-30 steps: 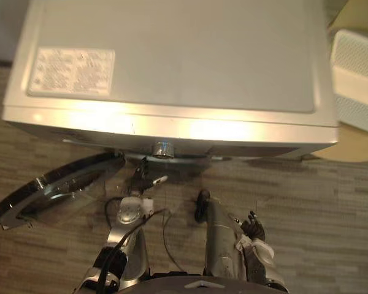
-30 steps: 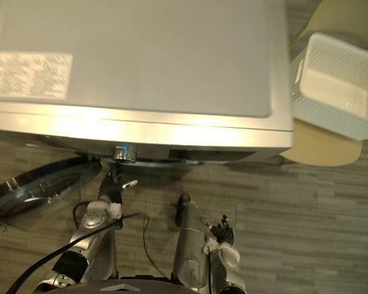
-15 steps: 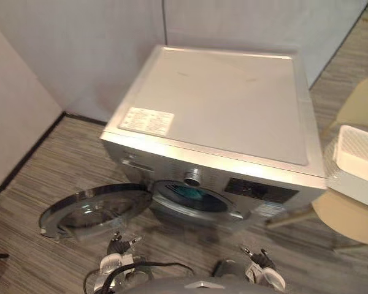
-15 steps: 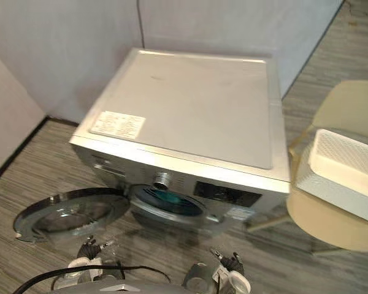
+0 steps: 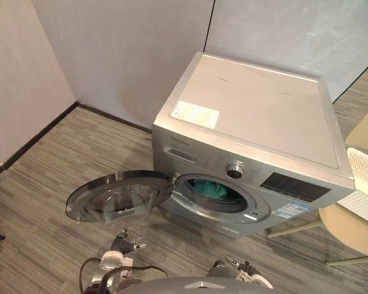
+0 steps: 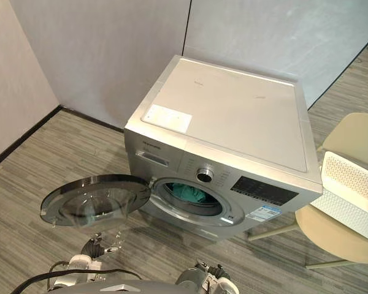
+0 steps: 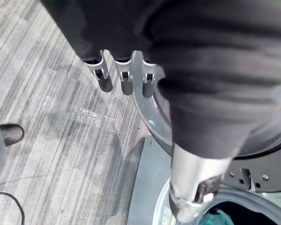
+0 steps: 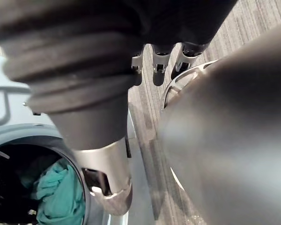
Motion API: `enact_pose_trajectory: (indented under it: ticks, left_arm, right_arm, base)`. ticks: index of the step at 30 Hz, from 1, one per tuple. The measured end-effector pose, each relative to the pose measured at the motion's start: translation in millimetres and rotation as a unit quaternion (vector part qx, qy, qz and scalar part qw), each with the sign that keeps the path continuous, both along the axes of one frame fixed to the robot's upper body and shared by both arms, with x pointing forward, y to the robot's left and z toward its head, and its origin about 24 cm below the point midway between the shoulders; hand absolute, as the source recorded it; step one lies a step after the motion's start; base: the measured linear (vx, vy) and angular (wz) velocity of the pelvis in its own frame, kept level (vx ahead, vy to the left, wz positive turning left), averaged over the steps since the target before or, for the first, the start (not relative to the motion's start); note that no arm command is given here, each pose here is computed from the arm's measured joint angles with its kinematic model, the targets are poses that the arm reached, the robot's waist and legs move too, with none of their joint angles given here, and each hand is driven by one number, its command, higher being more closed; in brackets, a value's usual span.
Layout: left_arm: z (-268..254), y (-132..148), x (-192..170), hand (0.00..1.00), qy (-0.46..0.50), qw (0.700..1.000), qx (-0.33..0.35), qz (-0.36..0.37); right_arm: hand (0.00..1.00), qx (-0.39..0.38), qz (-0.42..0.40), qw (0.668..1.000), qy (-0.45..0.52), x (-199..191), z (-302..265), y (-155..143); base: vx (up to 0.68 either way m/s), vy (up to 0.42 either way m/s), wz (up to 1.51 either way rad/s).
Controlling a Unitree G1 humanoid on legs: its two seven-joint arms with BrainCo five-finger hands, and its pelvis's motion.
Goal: Pick up the laundry basket with both hands and put the clothes into the washing machine.
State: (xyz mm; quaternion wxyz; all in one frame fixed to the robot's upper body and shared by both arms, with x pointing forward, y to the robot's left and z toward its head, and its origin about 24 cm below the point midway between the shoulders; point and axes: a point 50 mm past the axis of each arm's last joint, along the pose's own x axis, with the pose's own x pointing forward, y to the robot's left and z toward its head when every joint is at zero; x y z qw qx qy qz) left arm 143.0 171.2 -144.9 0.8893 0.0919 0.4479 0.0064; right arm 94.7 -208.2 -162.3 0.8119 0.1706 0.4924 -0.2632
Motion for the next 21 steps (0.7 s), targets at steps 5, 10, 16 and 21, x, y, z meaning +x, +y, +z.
enact_pose_trajectory:
  ticks: [5,10,16,21]
  left_arm:
    - [-2.3,-2.5,-8.0,0.00,0.008,1.000,-0.004,0.001]
    - [-2.3,14.6,-15.1,0.00,0.014,1.000,0.017,0.010]
    - [2.5,7.5,-3.4,0.00,-0.012,0.998,-0.011,0.060]
    - [0.9,-3.9,-5.2,0.00,-0.012,0.994,-0.042,0.099]
  right_arm:
    - [0.00,-0.018,0.034,0.999,-0.026,18.2,7.1,-6.1]
    - [0.00,0.004,0.052,0.998,-0.020,11.1,2.9,8.6]
    - [0.00,0.005,0.095,0.995,-0.022,19.9,3.9,15.5]
    - [0.00,-0.014,0.147,0.988,-0.033,32.8,8.6,13.9]
  base:
    - [-0.21,0.074,-0.17]
    - [-0.16,-0.082,0.02]
    - [-0.14,-0.124,-0.09]
    - [-0.16,-0.054,-0.26]
